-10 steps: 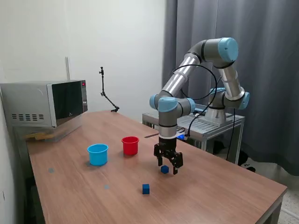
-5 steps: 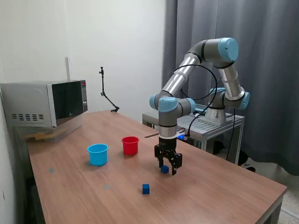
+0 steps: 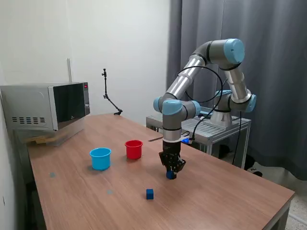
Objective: Place red objects in the red bin, and blue objects in the blue bin.
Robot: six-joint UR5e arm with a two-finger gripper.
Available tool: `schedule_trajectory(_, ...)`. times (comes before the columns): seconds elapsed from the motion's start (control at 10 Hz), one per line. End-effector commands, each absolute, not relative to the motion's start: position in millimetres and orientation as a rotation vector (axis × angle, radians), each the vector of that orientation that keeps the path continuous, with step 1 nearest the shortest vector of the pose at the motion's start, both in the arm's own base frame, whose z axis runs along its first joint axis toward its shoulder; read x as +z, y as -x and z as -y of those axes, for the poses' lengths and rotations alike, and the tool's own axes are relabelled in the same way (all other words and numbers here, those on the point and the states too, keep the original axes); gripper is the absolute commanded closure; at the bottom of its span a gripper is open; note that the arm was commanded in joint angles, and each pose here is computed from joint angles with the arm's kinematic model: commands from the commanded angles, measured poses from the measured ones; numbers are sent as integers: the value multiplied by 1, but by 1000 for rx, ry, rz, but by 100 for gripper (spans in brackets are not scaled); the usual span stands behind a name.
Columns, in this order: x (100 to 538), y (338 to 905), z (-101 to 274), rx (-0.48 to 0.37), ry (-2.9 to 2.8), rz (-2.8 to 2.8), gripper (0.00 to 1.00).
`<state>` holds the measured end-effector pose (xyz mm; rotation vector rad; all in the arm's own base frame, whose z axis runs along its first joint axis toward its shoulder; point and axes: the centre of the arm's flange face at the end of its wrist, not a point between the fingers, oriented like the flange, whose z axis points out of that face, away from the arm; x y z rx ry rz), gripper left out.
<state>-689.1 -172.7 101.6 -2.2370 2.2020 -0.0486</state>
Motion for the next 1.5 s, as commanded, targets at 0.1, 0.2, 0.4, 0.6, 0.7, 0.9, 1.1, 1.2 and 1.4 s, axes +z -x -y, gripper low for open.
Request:
schedule_trajectory(0.1, 106, 694, 166, -17, 2227, -2206, 100)
schedule_trajectory(0.2, 120, 699, 160, 48, 2218, -2205, 100)
schedule_trajectory(0.4, 230, 724, 131, 296, 2222, -2311, 100)
schedule_trajectory(0.6, 272, 725, 92, 359, 2171, -2388, 100)
schedule_trajectory(0.7, 272, 725, 77, 319, 2131, -2395, 100)
schedule_trajectory(0.9, 274, 736, 30, 322, 2055, -2464, 100)
schedule_trajectory(1.1, 246, 759, 12, 225, 2013, -2430, 100)
schedule_trajectory(1.2, 241, 770, 7, 231, 2014, -2435, 100)
schedule_trajectory(1.4, 234, 785, -7, 242, 2025, -2430, 100)
